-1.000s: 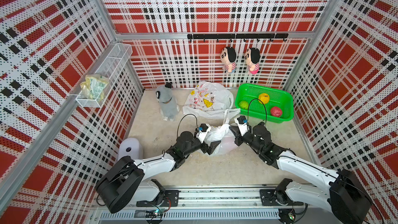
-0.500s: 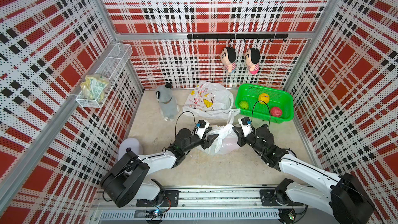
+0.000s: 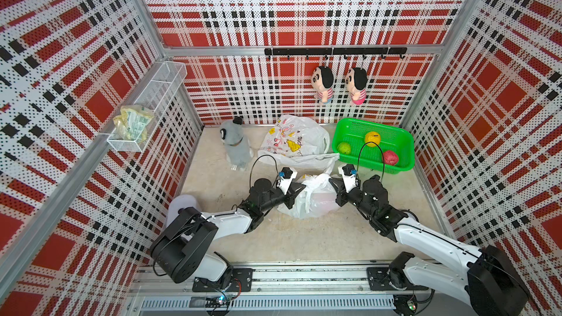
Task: Untie the knot of a plastic bag & take out the apple
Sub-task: Untie the plastic bag at the center of the board.
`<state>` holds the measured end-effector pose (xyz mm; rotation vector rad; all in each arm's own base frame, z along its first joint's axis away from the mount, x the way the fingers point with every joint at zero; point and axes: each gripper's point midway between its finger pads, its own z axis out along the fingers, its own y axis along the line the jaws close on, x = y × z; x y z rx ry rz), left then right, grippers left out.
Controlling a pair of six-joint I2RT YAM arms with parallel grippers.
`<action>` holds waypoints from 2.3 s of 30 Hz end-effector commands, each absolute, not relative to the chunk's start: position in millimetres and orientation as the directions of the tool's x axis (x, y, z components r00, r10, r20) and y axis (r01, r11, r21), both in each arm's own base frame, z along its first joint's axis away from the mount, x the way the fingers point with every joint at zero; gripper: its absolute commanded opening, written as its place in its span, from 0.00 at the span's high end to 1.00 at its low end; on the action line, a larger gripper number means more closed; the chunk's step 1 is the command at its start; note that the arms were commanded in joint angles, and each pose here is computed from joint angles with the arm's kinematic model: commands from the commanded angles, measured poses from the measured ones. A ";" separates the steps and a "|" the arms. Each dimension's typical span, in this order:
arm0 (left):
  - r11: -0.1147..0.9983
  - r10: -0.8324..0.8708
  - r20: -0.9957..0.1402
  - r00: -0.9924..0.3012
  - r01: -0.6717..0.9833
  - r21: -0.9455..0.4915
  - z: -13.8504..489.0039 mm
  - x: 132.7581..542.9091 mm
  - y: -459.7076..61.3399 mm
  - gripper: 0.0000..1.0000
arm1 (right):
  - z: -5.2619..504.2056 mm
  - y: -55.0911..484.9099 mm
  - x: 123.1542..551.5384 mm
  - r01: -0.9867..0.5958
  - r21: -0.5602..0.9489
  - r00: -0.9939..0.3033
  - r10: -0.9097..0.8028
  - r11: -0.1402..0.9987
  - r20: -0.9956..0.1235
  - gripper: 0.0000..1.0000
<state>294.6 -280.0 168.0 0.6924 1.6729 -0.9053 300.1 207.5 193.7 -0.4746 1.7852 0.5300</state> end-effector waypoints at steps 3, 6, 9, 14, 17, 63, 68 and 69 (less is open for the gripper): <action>0.649 -0.152 -0.974 -0.167 0.726 -0.226 214.4 318.5 -233.8 1.00 | 213.7 142.2 322.3 -0.334 0.217 -0.233 0.143 0.917 -0.962 1.00; 0.699 -0.198 -0.971 -0.133 0.675 -0.235 227.0 327.5 -209.3 1.00 | 228.1 121.8 328.2 -0.285 0.254 -0.186 0.207 0.924 -0.961 1.00; 0.711 -0.245 -0.964 -0.099 0.658 -0.248 234.6 323.6 -196.9 1.00 | 228.5 128.8 329.7 -0.321 0.260 -0.181 0.211 0.911 -0.961 1.00; 0.707 -0.301 -0.943 -0.143 0.630 -0.321 202.9 297.8 -186.3 0.75 | 185.6 152.6 318.2 -0.439 0.298 -0.261 0.197 0.848 -0.945 1.00; 0.694 -0.285 -0.942 -0.175 0.641 -0.329 188.3 285.7 -189.0 0.33 | 172.7 164.1 309.8 -0.499 0.275 -0.288 0.142 0.822 -0.947 0.80; 0.652 0.087 -0.984 -0.158 0.756 -0.063 176.4 307.5 -237.5 0.09 | 197.2 258.4 371.2 -0.699 -0.216 -0.158 -0.442 0.681 -0.883 0.71; 0.650 0.095 -0.987 -0.134 0.759 -0.040 182.8 314.0 -243.0 0.03 | 236.5 262.5 369.0 -0.689 -0.196 -0.078 -0.340 0.698 -0.937 0.96; 0.646 0.096 -0.987 -0.129 0.762 -0.037 184.6 316.2 -244.9 0.03 | 245.1 263.9 367.9 -0.691 -0.192 -0.058 -0.318 0.697 -0.946 0.99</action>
